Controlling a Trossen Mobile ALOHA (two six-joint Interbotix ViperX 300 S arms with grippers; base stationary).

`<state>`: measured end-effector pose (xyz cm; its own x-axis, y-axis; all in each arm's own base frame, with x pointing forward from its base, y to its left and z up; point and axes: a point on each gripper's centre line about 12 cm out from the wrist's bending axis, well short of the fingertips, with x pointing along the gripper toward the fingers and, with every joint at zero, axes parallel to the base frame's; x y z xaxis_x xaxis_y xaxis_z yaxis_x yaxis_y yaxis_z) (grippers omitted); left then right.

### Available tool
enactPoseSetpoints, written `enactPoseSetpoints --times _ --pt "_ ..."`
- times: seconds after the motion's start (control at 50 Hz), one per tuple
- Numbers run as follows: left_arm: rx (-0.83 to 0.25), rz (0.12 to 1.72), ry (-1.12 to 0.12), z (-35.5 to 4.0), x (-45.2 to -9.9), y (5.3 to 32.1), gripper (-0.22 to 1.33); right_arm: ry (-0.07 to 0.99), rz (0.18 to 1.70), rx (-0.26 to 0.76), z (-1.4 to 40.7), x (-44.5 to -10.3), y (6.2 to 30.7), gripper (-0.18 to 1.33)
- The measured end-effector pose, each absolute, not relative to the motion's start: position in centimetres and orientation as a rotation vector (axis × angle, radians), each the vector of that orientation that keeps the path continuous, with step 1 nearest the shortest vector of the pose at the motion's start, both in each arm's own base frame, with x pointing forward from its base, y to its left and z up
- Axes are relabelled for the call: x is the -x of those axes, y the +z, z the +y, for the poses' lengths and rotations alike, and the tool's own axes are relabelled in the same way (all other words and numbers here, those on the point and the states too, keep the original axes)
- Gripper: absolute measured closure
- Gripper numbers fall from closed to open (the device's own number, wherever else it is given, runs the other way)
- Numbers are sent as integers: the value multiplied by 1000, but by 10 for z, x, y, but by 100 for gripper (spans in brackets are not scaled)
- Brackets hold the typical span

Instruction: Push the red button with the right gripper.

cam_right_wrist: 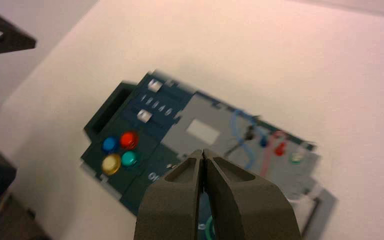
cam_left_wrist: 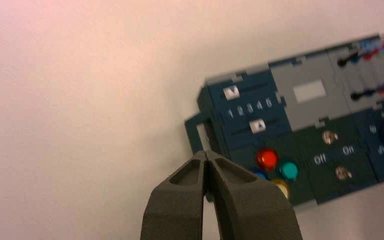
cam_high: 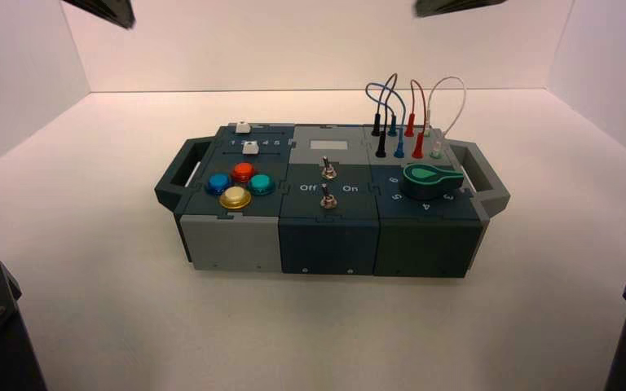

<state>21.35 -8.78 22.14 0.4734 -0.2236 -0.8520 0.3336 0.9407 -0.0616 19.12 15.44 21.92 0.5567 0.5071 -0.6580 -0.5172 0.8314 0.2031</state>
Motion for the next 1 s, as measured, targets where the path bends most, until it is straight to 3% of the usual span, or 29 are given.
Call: enactPoseSetpoints --times 0.4,1.0 --pt "-167 1175 -353 -89 -203 207 128 738 915 134 231 -205 199 129" --pt "-176 1199 -351 -90 -204 201 128 775 1114 245 296 -214 135 129"
